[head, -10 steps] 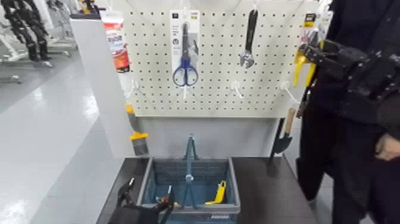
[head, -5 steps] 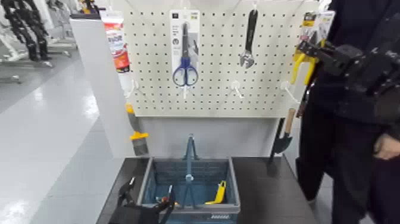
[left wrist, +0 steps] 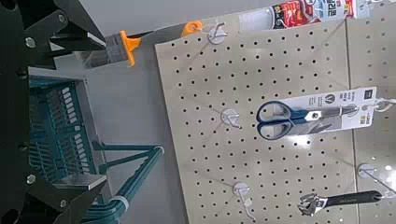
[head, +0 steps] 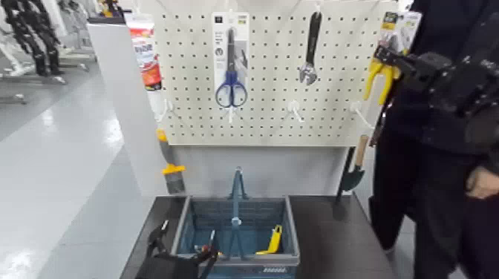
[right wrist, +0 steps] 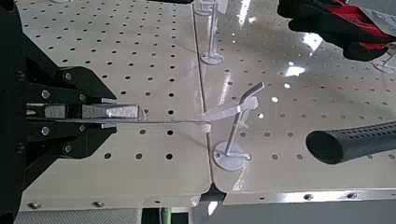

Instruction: Put the yellow pliers into the crate.

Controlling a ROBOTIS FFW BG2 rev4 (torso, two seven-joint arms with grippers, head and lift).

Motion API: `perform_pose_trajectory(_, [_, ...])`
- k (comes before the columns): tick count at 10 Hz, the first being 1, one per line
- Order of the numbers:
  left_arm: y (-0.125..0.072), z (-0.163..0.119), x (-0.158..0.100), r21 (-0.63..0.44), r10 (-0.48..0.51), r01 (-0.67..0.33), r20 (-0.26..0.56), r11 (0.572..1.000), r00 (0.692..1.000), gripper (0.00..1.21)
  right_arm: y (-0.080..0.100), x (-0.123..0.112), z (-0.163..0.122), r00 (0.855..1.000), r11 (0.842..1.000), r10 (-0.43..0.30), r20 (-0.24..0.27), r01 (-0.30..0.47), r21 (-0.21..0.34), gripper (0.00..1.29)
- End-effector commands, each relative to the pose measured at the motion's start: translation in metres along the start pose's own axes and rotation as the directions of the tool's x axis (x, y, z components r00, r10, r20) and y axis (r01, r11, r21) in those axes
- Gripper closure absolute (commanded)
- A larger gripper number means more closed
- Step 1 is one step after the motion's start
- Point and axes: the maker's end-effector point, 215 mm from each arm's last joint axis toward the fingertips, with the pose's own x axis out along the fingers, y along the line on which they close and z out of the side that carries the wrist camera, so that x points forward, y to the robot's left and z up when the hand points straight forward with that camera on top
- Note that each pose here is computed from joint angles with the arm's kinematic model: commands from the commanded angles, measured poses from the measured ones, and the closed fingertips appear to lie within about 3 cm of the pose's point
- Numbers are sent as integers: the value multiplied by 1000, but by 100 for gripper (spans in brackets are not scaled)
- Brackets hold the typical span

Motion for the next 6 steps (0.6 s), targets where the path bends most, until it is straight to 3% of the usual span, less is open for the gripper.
perform_pose_trajectory(1, [0, 0, 0, 1, 0, 0, 0, 1000, 1000, 28, 2, 1, 6, 1000, 1000, 5, 9, -5, -12, 110])
perform_pose_trajectory(6, [0, -1, -1, 4, -2, 2, -2, 1000, 1000, 28, 18, -3, 24, 999, 999, 28, 46, -26, -45, 110])
